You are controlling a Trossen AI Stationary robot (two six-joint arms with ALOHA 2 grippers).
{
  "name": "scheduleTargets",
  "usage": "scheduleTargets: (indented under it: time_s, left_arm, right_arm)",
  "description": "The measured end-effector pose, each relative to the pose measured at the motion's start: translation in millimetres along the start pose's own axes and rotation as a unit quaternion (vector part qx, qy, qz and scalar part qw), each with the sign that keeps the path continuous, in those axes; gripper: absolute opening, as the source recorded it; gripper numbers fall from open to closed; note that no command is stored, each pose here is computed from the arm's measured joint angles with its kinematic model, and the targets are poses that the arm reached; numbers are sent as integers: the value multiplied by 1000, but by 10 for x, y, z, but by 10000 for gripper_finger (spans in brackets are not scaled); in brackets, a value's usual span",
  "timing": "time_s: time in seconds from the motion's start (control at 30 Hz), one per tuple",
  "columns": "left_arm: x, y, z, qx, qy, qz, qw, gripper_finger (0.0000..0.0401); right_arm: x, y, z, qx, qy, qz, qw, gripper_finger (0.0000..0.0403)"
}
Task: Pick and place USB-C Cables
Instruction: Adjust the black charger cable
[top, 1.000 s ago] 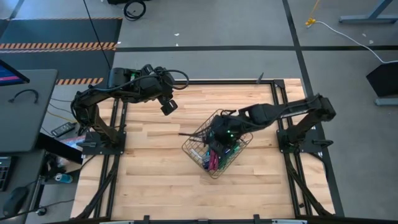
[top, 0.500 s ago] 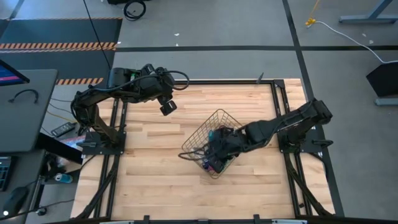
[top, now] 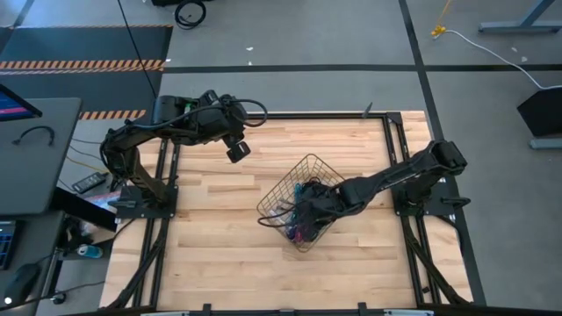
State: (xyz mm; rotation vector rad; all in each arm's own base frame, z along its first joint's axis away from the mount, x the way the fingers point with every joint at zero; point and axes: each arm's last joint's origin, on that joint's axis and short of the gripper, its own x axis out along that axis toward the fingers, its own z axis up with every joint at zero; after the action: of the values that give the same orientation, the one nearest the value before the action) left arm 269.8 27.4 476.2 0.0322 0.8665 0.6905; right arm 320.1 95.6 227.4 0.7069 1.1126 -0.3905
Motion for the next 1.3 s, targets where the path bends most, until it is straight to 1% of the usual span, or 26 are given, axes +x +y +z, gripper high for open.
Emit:
scheduleTargets:
  time_s: [0.2,0.43,0.57,0.63,0.83,0.97,1.07,1.17,1.23,1.3]
  left_arm:
    - [0,0,1,-10,0,0,1000,156]
    - [0,0,2,-10,-1,0,1000,156]
    - [0,0,2,-12,-1,0,1000,156]
    - [0,-1,2,-13,-1,0,1000,156]
    - [0,0,2,-14,-1,0,1000,156]
    - [0,0,2,-23,-1,0,1000,156]
    - [0,0,2,-24,-1,0,1000,156]
    - [0,-1,2,-24,-1,0,1000,156]
    - [1,0,2,-25,-1,0,1000,156]
    - [0,0,2,-27,-1,0,1000,156]
  right_arm:
    - [50,-131,80,-24,15,-15,999,13]
    - [53,-344,252,-54,30,-53,997,13]
    - [53,-418,337,-75,43,-45,995,15]
    - [53,-430,352,-83,53,-34,995,36]
    - [52,-431,353,-102,71,-16,992,123]
    - [5,-408,392,-97,84,3,992,165]
    - [-106,-347,495,-91,85,33,992,185]
    - [-268,-316,611,-85,93,49,991,192]
    - [-395,-319,676,-92,96,41,990,193]
    - [-517,-341,735,-106,89,15,990,193]
